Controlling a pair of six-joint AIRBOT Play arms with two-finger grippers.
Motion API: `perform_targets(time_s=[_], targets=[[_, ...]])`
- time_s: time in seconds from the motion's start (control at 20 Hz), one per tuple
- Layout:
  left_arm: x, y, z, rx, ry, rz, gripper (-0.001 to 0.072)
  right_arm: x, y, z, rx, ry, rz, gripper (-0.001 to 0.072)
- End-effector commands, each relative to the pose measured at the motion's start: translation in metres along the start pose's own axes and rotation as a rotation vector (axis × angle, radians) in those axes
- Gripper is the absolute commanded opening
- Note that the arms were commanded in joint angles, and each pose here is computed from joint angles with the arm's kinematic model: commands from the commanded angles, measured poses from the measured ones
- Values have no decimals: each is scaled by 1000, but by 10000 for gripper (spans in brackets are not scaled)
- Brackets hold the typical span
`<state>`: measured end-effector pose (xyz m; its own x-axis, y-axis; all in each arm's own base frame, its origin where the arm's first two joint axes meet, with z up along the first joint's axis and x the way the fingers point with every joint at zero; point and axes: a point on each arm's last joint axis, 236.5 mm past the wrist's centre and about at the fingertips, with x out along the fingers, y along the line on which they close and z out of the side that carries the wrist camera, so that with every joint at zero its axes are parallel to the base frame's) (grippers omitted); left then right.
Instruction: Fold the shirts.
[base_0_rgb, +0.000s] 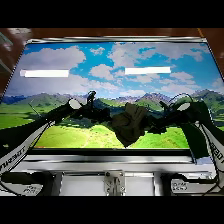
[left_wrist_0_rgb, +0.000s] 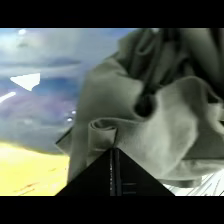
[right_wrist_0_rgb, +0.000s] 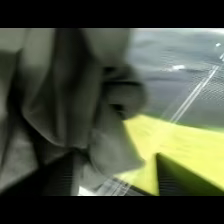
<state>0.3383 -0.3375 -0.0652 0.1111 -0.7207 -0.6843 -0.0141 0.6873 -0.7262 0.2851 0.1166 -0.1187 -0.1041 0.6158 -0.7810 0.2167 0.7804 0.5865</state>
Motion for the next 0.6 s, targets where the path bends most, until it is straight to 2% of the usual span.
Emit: perform_targets(time_s=[0.0,0.05,0.1,0.15,0.35,0.55], targets=[[-6,-7,2,28,-16,-9,36,19,4,-2,1,20,-23,371],[-7,-7,4,28,-23,-9,36,20,5,-3,-2,23,-24,253],[-8,-9,6,32,-32,-11,35,19,6,-6,-2,34,-20,90],[-12,-10,10,47,-49,-6,34,16,7,-7,-7,34,-15,63],[-75,-38,58,210,-211,44,32,-49,19,13,-194,-103,-79,62],[-222,-160,104,466,-558,-70,33,-198,89,34,-504,-487,-203,61]])
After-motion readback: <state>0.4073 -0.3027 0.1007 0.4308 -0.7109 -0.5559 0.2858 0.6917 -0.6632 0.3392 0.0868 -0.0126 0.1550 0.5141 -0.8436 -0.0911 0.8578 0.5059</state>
